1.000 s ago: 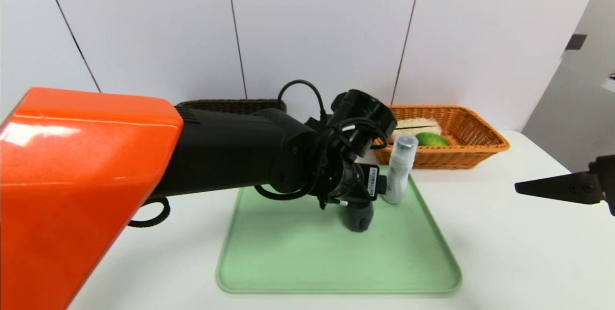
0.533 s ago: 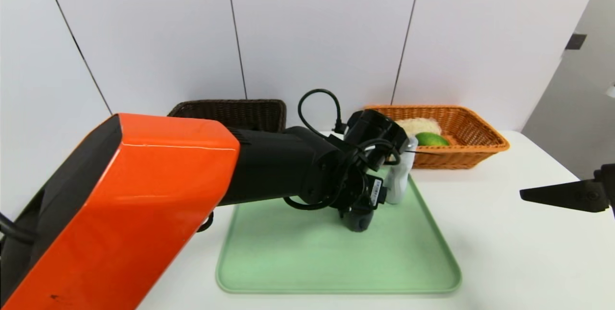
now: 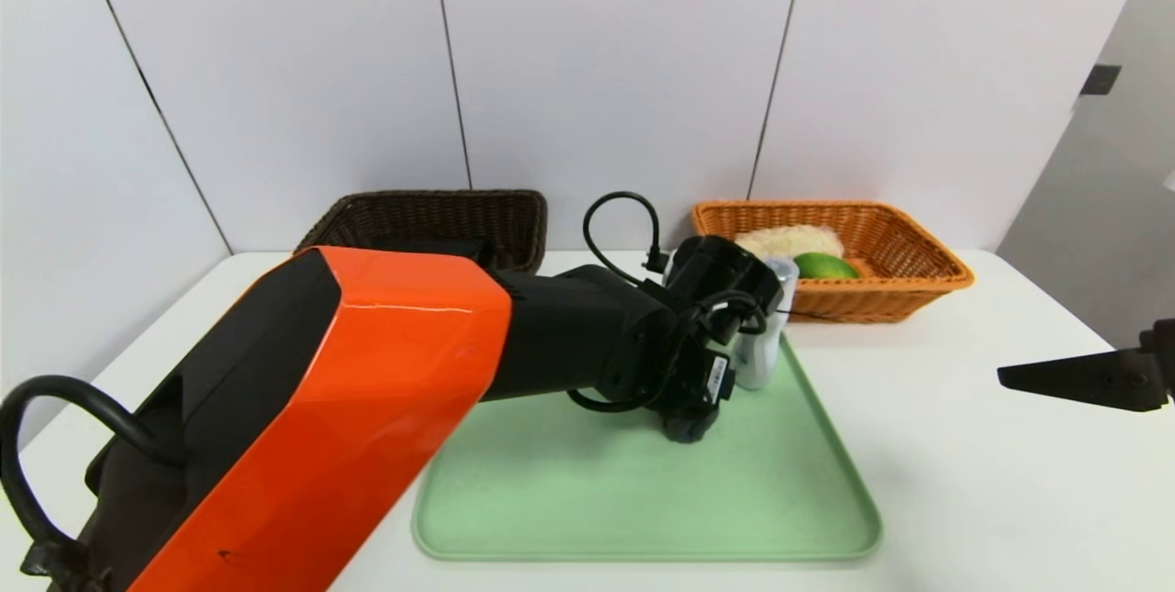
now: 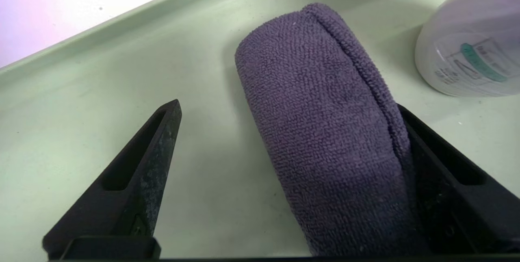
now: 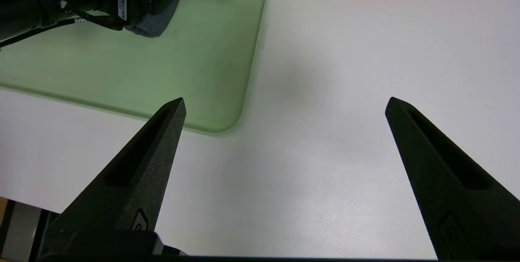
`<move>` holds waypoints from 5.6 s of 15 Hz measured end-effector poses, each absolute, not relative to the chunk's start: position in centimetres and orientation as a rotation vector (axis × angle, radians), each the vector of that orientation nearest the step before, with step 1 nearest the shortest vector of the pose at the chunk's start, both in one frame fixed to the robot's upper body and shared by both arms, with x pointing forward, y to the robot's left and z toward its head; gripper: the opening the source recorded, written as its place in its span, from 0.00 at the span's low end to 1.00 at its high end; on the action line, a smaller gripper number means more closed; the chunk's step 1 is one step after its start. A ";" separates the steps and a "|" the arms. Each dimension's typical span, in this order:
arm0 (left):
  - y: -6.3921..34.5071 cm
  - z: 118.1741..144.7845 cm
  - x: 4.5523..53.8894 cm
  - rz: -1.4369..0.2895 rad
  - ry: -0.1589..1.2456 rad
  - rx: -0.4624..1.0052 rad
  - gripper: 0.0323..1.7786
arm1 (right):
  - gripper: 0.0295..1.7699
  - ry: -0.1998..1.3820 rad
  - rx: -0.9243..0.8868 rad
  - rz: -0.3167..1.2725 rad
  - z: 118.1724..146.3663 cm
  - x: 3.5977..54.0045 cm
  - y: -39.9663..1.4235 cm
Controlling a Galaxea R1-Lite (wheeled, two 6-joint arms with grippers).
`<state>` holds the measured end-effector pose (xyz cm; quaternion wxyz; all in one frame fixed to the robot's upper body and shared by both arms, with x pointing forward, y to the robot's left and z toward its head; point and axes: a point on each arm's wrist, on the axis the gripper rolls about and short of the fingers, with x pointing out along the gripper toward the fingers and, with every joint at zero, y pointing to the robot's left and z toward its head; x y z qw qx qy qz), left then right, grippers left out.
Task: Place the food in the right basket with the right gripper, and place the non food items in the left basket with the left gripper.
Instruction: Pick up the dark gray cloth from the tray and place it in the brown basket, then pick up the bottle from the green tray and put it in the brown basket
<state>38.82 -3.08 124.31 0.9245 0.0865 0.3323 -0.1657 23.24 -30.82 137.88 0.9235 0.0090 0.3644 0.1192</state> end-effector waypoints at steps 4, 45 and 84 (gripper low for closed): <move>-3.2 123.8 38.9 -0.338 0.691 0.186 0.77 | 0.96 0.749 0.019 0.244 137.8 23.1 -30.9; 23.1 134.6 51.8 -0.498 0.393 0.951 0.54 | 0.96 0.696 0.015 0.265 138.3 23.0 -30.7; 5.6 127.6 42.4 -1.223 0.161 0.196 0.95 | 0.96 0.699 0.033 0.198 138.0 22.9 -31.6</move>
